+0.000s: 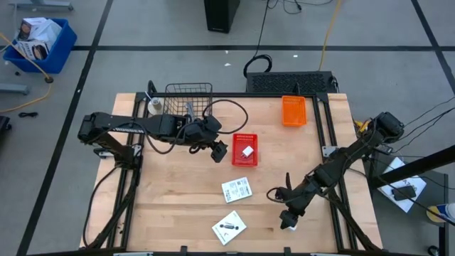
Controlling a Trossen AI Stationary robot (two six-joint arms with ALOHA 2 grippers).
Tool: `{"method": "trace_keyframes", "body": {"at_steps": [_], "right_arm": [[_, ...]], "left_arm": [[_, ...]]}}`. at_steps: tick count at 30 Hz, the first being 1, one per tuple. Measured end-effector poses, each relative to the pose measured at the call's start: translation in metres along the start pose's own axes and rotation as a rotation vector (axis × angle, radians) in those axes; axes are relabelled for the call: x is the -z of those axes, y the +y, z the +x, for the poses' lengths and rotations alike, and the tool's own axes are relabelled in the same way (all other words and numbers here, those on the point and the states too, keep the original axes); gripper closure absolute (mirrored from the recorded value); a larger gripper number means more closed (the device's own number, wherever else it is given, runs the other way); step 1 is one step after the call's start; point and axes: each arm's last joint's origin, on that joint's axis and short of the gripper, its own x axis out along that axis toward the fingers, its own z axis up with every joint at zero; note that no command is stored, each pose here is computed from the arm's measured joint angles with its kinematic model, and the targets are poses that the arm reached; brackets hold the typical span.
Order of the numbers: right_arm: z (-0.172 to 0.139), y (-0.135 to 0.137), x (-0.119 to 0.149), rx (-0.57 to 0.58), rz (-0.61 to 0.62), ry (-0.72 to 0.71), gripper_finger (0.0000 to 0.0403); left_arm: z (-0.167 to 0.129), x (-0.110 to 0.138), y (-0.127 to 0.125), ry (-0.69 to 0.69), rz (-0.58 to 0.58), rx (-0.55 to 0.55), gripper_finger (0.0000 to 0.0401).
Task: Pick and place items into bin
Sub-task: Put the white charger adapter into the red bin
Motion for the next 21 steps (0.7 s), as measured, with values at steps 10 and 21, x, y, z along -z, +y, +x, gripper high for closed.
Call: {"method": "trace_keyframes", "body": {"at_steps": [10,21], "right_arm": [[-0.001,-0.005,0.005,0.051,0.122,0.168,0.0186],[-0.004,-0.005,0.009,0.11,0.194,0.167,0.0087]], "left_arm": [[0.0,0.0,0.0,0.0,0.004,0.0,0.0109],[0.0,-0.001,0.001,-0.015,0.021,-0.02,0.011]]}}
